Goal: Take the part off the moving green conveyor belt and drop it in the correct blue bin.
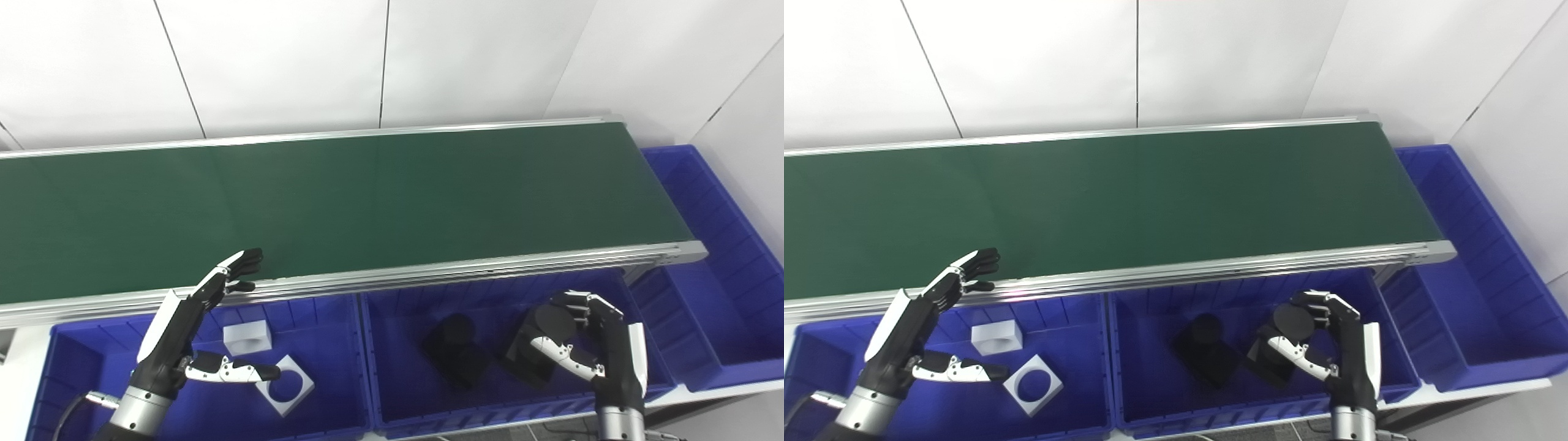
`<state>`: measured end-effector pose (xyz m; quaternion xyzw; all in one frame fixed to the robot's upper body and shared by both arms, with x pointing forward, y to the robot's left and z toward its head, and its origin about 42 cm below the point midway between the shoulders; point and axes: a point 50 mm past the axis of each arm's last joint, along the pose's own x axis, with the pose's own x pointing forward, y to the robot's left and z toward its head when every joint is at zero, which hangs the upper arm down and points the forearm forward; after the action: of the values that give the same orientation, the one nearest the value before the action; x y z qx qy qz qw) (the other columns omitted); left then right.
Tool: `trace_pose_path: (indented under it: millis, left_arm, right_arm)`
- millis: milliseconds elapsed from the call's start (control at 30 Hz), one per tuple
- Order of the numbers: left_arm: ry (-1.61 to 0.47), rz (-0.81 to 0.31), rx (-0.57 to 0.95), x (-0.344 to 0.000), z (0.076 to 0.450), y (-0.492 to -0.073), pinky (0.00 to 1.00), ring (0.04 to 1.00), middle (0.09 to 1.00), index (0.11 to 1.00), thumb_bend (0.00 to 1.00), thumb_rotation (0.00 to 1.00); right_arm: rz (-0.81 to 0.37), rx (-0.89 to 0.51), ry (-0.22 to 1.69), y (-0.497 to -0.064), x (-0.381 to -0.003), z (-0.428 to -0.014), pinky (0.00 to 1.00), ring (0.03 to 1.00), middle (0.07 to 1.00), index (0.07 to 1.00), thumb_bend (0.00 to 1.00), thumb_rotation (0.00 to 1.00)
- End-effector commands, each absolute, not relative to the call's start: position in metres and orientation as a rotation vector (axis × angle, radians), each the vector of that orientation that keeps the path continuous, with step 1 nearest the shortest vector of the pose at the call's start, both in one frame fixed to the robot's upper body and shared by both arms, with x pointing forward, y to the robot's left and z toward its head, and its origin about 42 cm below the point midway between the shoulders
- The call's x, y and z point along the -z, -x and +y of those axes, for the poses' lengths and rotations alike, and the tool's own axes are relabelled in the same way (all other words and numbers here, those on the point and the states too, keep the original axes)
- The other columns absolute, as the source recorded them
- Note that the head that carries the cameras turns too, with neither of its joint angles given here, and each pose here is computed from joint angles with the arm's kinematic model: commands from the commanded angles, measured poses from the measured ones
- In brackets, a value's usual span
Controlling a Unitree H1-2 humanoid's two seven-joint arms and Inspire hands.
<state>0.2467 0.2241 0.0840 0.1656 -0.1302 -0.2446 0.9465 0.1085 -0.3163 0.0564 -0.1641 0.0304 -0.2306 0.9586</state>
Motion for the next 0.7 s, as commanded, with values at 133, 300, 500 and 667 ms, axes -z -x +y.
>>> trace_pose_path:
  millis: [133, 300, 500, 667]
  left_arm:
    - [-0.335, -0.342, 0.5, -0.097, 0.2234, -0.2495, 0.73, 0.84, 0.879, 0.877, 0.99, 0.21]
    - [-0.332, -0.342, 0.502, -0.0969, 0.2228, -0.2491, 0.74, 0.844, 0.882, 0.877, 0.99, 0.2]
    - [-0.329, -0.343, 0.501, -0.097, 0.2223, -0.248, 0.74, 0.847, 0.885, 0.875, 0.99, 0.19]
    - [-0.325, -0.343, 0.502, -0.0968, 0.2215, -0.2479, 0.74, 0.847, 0.885, 0.877, 0.99, 0.19]
  right_arm:
    - [-0.022, 0.439, 0.355, -0.1095, -0.067, -0.318, 0.63, 0.714, 0.777, 0.765, 0.99, 0.1]
    - [-0.012, 0.423, 0.341, -0.1088, -0.0671, -0.3182, 0.69, 0.766, 0.82, 0.811, 1.0, 0.13]
    - [-0.012, 0.417, 0.341, -0.1092, -0.0667, -0.318, 0.69, 0.767, 0.831, 0.82, 1.0, 0.16]
    - [-0.015, 0.414, 0.329, -0.1095, -0.0664, -0.3181, 0.69, 0.767, 0.833, 0.818, 1.0, 0.15]
